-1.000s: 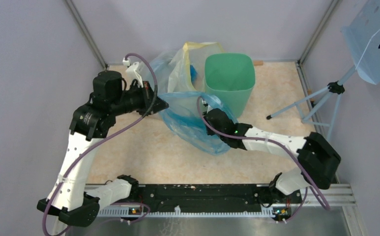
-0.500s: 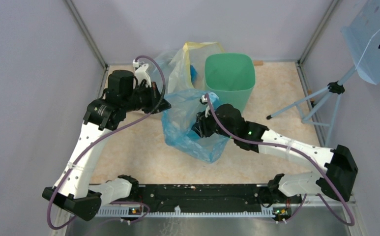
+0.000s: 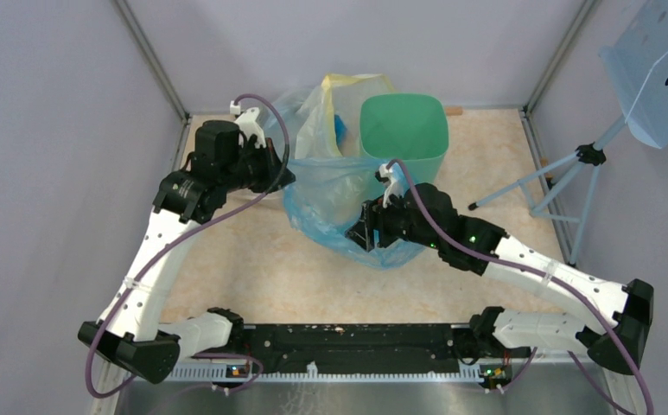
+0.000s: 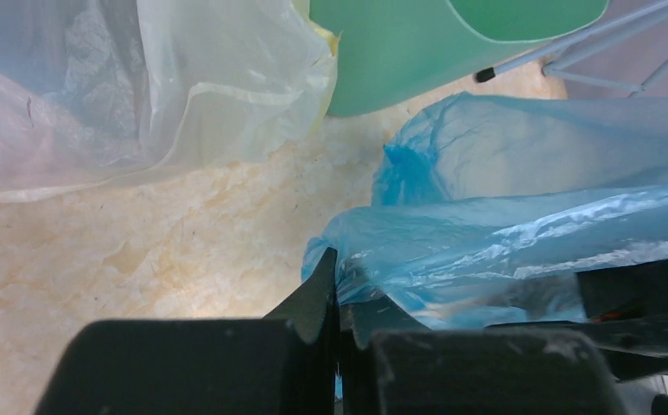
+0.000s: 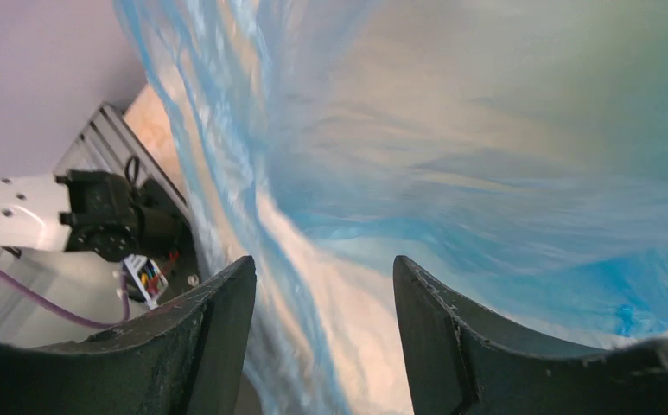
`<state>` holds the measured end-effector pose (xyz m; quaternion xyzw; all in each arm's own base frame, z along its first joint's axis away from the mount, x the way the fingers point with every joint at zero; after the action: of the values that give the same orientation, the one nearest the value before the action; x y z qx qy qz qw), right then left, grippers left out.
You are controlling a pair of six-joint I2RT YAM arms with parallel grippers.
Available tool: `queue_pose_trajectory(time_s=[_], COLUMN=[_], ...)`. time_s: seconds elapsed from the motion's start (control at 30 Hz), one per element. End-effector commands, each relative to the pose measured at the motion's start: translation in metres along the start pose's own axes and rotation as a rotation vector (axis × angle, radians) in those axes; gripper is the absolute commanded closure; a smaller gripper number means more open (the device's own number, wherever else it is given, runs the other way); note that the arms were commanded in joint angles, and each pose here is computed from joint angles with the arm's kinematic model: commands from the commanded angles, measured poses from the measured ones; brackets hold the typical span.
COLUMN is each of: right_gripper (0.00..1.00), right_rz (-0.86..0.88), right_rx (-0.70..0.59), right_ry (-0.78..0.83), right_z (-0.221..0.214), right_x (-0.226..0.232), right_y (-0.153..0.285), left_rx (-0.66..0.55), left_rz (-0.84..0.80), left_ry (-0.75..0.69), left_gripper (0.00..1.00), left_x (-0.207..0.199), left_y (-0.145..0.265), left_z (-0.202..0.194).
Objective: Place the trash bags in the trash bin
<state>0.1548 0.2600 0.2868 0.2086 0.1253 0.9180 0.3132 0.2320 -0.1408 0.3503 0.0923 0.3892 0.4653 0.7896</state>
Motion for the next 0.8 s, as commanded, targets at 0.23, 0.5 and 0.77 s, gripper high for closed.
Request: queue_pose_trajectory(time_s=[0.23,0.5,0.77], right_gripper=[0.29,0.27,0.27], right_rz=[0.242,0.36,0.128], right_rx=[0.036,-0.131,-0.338], right_ry=[-0.038,0.004,0.027], right_z=[-0.017,0.043,0.105], right_x=[0.025,0.051,0.035], right_y=[0.007,0.041,0.089], left_rx=[-0.121,-0.073,-0.055], left_rz=[-0.11,-0.073,-0.022], left_ry=[0.0,0.023,0.04], left_gripper=[1.0,1.0,1.0], left_x=[-0.024,-0.008,0.007], left_y=[-0.008,-0.039,-0.053], left_z=[0.041,0.03,0.027])
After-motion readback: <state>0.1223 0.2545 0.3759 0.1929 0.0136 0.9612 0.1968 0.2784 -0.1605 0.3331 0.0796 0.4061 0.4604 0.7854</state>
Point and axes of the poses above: each gripper's point midway between its finger pads, its own y axis back along the fingers, its own x axis along the line the jaws close on, z = x × y, the point moved 6 cm from there along y, back along the fingers, and after that the axes turned 6 degrees about y, right-handed, at the moved point
